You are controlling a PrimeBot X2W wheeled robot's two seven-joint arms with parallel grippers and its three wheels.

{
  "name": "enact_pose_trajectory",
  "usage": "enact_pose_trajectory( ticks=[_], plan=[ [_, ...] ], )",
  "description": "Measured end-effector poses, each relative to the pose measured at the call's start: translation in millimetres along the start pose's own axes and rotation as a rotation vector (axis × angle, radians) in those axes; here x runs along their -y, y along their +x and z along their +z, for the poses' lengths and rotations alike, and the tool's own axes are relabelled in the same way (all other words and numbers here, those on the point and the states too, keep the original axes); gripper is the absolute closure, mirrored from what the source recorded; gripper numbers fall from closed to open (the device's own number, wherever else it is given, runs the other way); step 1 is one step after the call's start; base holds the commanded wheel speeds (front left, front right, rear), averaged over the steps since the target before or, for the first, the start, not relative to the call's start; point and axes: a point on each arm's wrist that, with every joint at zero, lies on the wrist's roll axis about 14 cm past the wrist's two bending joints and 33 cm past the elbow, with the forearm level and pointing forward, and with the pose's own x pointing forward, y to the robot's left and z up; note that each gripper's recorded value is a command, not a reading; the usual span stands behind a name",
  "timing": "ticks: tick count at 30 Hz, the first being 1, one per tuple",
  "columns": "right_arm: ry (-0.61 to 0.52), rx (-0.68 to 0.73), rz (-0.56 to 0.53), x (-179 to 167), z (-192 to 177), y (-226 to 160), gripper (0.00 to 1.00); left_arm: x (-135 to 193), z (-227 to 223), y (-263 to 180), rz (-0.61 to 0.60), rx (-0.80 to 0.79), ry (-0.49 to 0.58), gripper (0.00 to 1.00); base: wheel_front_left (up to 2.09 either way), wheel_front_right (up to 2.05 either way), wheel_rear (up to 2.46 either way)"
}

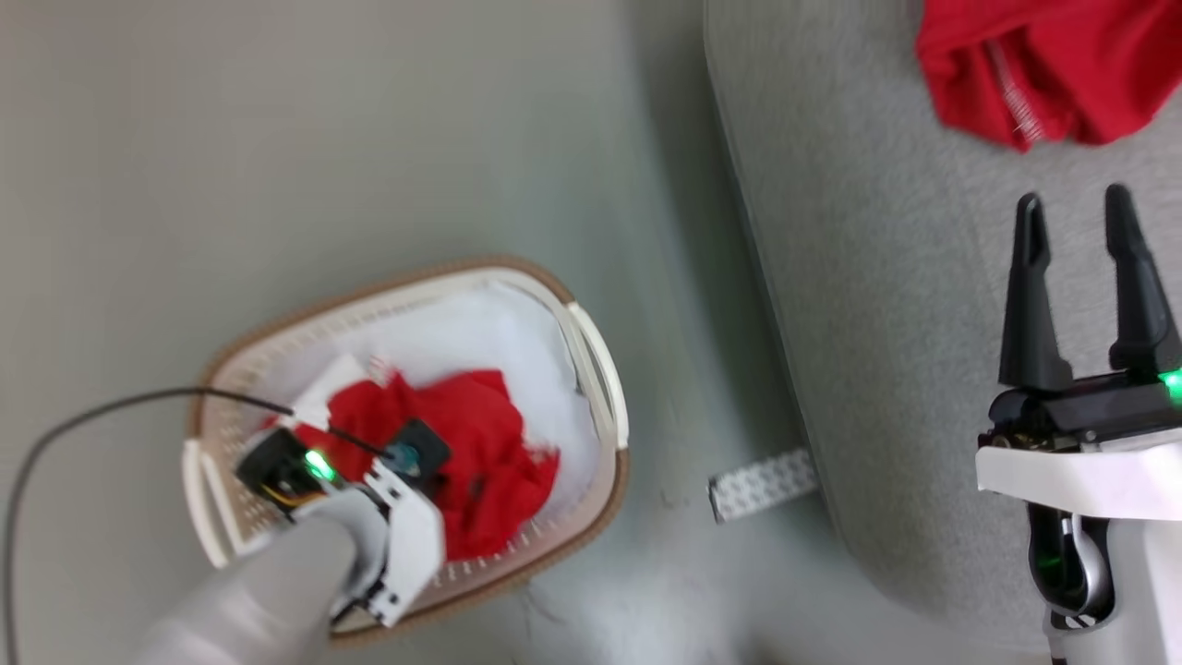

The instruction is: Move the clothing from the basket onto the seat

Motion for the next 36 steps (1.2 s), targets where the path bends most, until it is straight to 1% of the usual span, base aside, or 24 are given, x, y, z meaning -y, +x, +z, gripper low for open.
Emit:
enact_pose_trajectory(
  ticks=[9,10,14,18,21,31,34,36],
  plan=[
    [0.010,0.094,0.038,-14,47,-23,0.00,23,69,-53,0.076,0.201,-0.043,1.00,0.00,0.00,0.00],
    [0.012,0.106,0.046,-17,53,-26,0.00,25,77,-61,0.086,0.225,-0.033,1.00,0.00,0.00,0.00],
    [0.044,0.139,0.077,-29,68,-37,0.00,29,108,-89,0.137,0.324,-0.054,1.00,0.00,0.00,0.00],
    [0.066,0.150,0.116,-43,74,-47,0.00,28,143,-120,0.193,0.445,-0.072,1.00,0.00,0.00,0.00],
    [0.076,0.166,0.150,-55,81,-53,0.00,27,172,-148,0.238,0.551,-0.052,1.00,0.00,0.00,0.00],
    [0.124,0.198,0.263,-94,95,-69,0.00,19,228,-249,0.402,0.826,-0.010,1.00,0.00,0.00,0.00],
    [0.134,0.193,0.293,-104,95,-76,0.00,21,242,-278,0.438,0.901,0.008,1.00,0.00,0.00,0.00],
    [0.138,0.188,0.317,-111,94,-81,0.00,23,253,-297,0.450,0.960,0.001,1.00,0.00,0.00,0.00]
  ],
)
